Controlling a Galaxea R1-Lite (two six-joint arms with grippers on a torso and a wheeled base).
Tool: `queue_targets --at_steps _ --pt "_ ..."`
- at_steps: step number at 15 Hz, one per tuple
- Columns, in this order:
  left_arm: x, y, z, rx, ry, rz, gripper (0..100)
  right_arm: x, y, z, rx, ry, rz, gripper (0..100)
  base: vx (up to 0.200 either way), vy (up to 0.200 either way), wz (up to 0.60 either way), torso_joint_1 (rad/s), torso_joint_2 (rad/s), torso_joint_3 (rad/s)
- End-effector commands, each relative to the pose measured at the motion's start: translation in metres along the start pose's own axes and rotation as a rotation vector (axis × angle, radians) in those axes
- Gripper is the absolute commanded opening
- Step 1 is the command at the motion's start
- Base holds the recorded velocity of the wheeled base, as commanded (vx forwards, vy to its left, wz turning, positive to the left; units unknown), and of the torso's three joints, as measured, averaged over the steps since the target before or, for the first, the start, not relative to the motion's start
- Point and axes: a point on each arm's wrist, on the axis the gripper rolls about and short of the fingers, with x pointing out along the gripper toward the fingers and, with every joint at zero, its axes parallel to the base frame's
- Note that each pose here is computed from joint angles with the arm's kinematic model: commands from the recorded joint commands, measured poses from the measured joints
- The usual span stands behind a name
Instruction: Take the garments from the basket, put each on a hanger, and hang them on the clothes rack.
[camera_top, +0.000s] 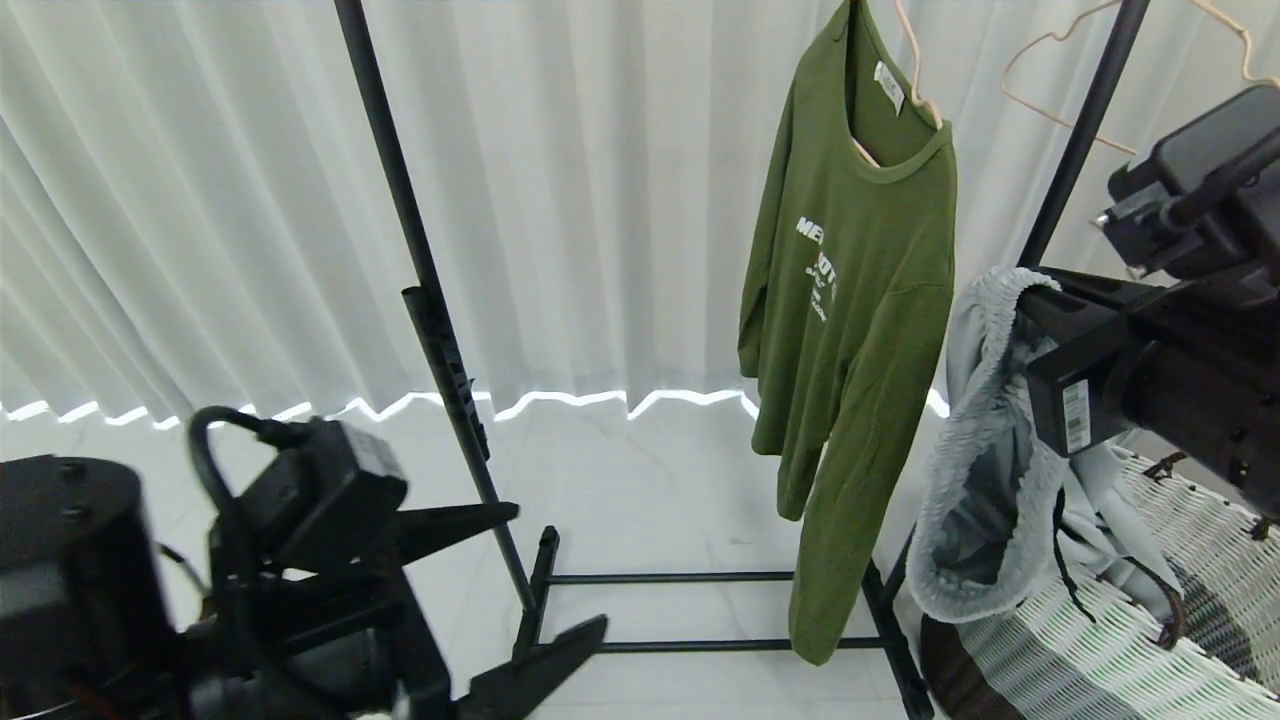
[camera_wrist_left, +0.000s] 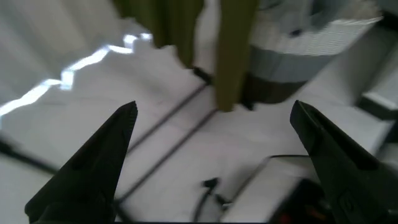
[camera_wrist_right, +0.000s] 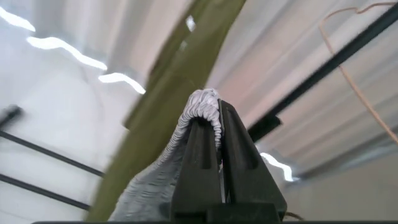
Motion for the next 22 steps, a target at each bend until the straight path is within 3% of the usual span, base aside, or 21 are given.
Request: queue_targets --at_steps 1,4,5,7,12,16,22 --pt "0.062 -0.039 0.006 -0.162 0.103 -0.149 100 -0.006 0.009 0.006 0.024 -0.026 0.050 0 0.000 0.000 0.00 0.000 0.00 0.000" --pt "0.102 -0.074 0.010 -0.303 0.125 -0.037 100 -0.007 0.011 0.010 0.081 -0.035 0.062 0 0.000 0.000 0.00 0.000 0.00 0.000" --pt "0.121 -0.086 0.013 -0.357 0.117 -0.009 100 -0.010 0.014 0.014 0.132 -0.048 0.085 0 0.000 0.000 0.00 0.000 0.00 0.000" --pt "0.140 -0.098 0.006 -0.365 0.149 -0.027 100 -0.014 0.015 0.016 0.155 -0.056 0.101 0 0.000 0.000 0.00 0.000 0.00 0.000" --pt "0.172 -0.103 -0.004 -0.384 0.180 -0.008 100 -0.023 0.024 0.019 0.191 -0.072 0.158 0 0.000 0.000 0.00 0.000 0.00 0.000" --pt "0.189 -0.100 -0.006 -0.484 0.171 0.043 100 -0.028 0.021 0.021 0.204 -0.085 0.171 0 0.000 0.000 0.00 0.000 0.00 0.000" --pt "0.205 -0.093 -0.030 -0.484 0.224 0.118 100 -0.029 0.019 0.022 0.210 -0.089 0.169 0 0.000 0.000 0.00 0.000 0.00 0.000"
